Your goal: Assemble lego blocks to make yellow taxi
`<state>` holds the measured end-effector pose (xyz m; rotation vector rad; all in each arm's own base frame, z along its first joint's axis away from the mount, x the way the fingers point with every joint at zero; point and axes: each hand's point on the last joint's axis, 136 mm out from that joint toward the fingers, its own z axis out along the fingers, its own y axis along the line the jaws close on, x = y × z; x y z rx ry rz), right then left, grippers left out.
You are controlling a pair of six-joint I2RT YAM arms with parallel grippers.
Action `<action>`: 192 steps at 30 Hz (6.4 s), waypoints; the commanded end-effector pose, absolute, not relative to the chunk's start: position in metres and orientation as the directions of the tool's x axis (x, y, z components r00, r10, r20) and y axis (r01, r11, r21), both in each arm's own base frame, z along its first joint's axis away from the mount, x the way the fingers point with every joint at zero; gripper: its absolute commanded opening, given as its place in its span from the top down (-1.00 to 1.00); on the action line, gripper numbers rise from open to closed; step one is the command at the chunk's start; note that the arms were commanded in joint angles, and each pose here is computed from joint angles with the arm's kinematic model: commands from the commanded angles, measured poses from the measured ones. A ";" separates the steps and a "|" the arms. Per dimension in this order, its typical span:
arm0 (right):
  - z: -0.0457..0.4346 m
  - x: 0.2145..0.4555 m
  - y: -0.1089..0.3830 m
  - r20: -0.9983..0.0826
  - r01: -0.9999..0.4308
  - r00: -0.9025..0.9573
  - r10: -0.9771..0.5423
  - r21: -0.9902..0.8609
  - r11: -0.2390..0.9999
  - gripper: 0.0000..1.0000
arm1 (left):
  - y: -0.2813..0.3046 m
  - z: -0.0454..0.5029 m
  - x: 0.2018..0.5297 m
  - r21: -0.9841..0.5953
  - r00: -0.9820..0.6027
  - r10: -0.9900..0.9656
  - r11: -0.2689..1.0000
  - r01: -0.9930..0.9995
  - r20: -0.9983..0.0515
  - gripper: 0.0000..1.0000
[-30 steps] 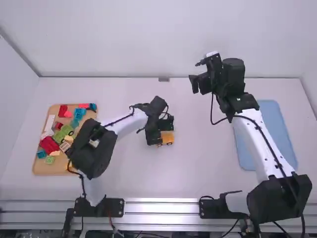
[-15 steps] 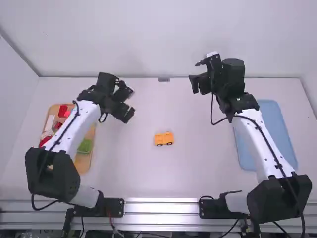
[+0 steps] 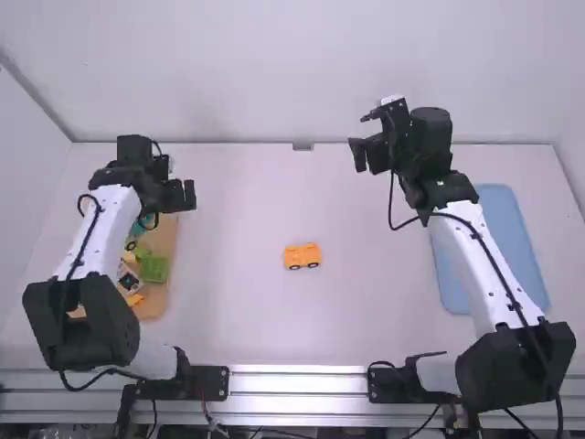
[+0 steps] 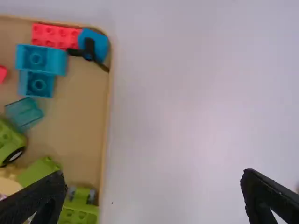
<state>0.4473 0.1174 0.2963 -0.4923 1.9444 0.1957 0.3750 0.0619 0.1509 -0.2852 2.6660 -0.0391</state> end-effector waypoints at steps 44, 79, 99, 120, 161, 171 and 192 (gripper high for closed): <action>0.314 0.453 0.120 -0.924 -0.424 -0.302 -0.235 -0.091 0.901 -0.97 | 0.200 0.029 0.297 0.026 -0.433 -0.896 0.433 -0.901 -0.094 -0.03; 0.315 0.453 0.120 -0.925 -0.424 -0.298 -0.237 -0.094 0.901 -0.97 | 0.207 -0.002 0.283 0.073 -0.347 -0.926 0.340 -0.938 -0.150 0.05; 0.315 0.453 0.120 -0.925 -0.423 -0.298 -0.234 -0.092 0.901 -0.97 | 0.209 0.003 0.287 0.085 -0.463 -0.874 0.455 -0.886 -0.150 0.06; 0.315 0.453 0.120 -0.924 -0.424 -0.299 -0.237 -0.094 0.901 -0.96 | 0.189 -0.008 0.281 0.052 -0.590 -0.805 0.588 -0.808 -0.062 0.14; 0.315 0.453 0.119 -0.925 -0.423 -0.300 -0.234 -0.091 0.902 -0.97 | 0.183 -0.021 0.269 0.067 -0.467 -0.882 0.463 -0.884 -0.057 0.34; 0.314 0.453 0.119 -0.924 -0.423 -0.302 -0.234 -0.090 0.902 -0.97 | 0.189 -0.020 0.279 0.053 -0.495 -0.863 0.493 -0.869 -0.099 0.23; 0.314 0.453 0.120 -0.924 -0.424 -0.302 -0.235 -0.091 0.901 -0.97 | 0.197 -0.018 0.281 0.059 -0.487 -0.860 0.484 -0.873 -0.149 0.80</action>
